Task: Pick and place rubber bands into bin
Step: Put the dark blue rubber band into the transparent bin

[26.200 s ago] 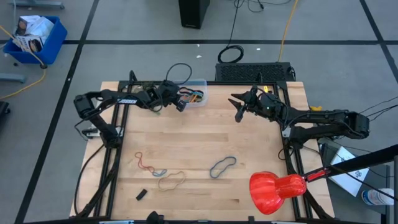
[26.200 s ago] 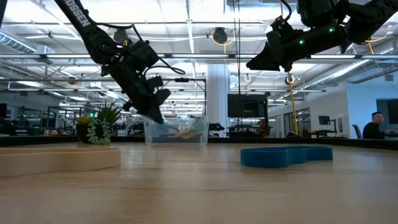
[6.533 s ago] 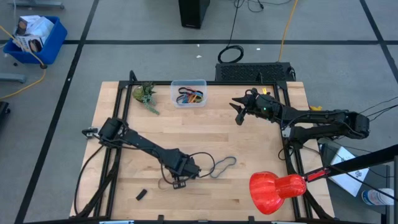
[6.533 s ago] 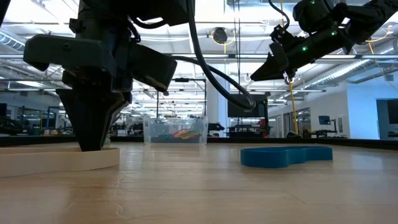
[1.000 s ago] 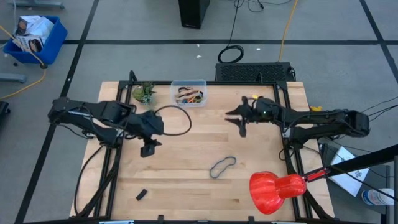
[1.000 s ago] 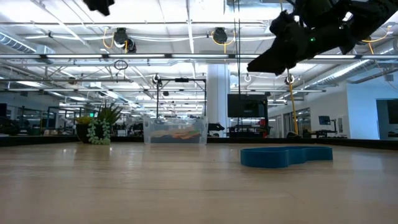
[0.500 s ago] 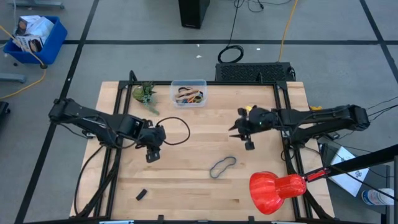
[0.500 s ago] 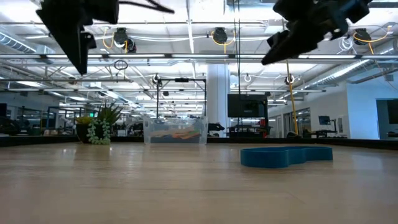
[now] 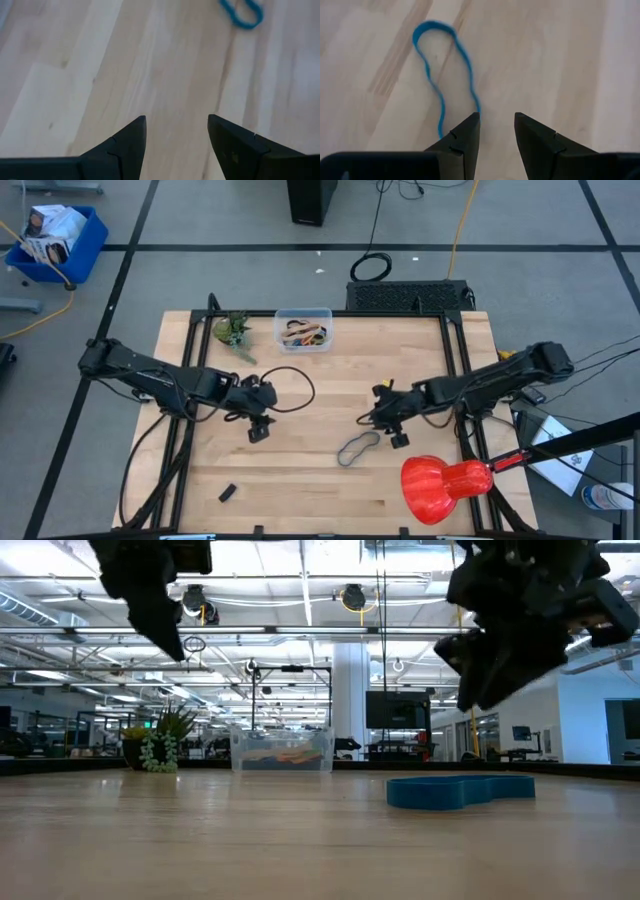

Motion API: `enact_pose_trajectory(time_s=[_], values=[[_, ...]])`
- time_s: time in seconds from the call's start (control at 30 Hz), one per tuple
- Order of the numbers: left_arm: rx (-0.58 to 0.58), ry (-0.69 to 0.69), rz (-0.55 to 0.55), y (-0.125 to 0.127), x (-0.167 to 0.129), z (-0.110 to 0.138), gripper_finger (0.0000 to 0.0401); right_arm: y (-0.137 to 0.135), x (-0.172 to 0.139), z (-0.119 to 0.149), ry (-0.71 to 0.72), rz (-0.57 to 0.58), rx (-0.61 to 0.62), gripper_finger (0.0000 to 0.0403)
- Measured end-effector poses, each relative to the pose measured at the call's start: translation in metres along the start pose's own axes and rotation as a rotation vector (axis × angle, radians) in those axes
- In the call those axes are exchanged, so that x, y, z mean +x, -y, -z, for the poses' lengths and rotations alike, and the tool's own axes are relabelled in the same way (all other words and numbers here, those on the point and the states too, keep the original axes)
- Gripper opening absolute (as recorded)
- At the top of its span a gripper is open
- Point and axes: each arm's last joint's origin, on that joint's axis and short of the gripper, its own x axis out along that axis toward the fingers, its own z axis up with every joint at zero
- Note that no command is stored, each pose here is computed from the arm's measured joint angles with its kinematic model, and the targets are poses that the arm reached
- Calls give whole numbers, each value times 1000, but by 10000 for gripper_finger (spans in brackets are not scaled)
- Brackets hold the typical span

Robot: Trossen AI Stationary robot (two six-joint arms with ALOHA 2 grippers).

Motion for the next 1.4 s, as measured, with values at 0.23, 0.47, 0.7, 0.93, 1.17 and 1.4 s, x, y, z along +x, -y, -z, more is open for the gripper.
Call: enact_pose_trajectory(time_s=[0.23,0.47,0.7,0.93,1.17,1.4], values=[[39,92,44,4,-1,-9,218,-7,25,4,-72,-24,-15,116],[39,94,44,5,0,-9,218,-9,44,4,-74,-29,9,116],[39,93,46,5,0,-9,218,-10,56,10,-123,-34,12,116],[53,90,57,9,-1,-6,218,-10,57,16,-142,-32,97,116],[60,88,64,12,-1,-5,219,-11,59,24,-159,-21,124,116],[55,101,64,14,-2,-5,218,-11,60,35,-182,3,145,94]])
